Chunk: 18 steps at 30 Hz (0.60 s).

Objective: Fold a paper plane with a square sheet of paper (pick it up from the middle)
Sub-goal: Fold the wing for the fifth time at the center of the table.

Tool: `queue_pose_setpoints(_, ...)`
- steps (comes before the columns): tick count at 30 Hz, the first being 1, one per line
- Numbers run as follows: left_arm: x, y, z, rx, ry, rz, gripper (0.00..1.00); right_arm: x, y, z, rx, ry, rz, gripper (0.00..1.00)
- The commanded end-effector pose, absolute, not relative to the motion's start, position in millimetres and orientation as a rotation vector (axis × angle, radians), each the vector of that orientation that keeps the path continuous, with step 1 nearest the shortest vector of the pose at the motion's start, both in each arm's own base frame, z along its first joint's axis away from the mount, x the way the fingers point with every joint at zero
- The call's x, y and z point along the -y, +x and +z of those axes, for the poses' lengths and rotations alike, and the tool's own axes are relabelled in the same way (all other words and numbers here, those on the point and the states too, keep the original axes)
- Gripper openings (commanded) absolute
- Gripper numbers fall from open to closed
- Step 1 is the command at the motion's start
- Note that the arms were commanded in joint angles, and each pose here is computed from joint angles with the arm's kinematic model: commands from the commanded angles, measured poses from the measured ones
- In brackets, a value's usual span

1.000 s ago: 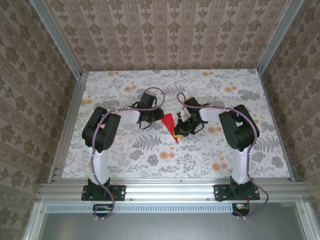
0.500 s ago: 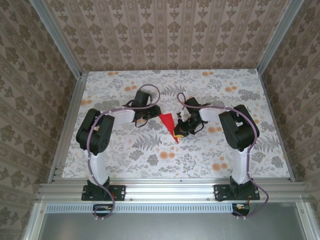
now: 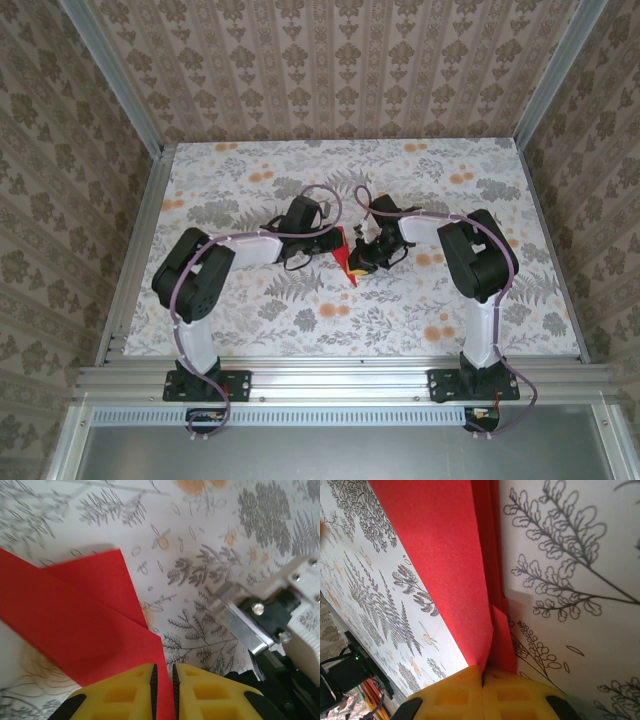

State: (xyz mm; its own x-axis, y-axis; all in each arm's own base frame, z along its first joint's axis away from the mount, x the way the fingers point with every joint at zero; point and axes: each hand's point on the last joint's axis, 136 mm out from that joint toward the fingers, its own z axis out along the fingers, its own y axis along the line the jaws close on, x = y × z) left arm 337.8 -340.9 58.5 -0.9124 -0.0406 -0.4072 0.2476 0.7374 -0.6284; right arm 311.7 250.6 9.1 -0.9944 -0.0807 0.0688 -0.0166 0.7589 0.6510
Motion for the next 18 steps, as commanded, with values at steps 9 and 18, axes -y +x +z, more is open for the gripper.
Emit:
queue_pose_setpoints(9,333.5,345.7,17.9,-2.647,0.109,-0.891,0.16,-218.8,285.4,-43.8,2.860,0.000,-0.719,0.08)
queue_pose_setpoints(18,324.0,345.1,3.7,-2.705,0.076,-0.814,0.15,-235.6,310.2,24.7,2.960,0.054,-0.953,0.27)
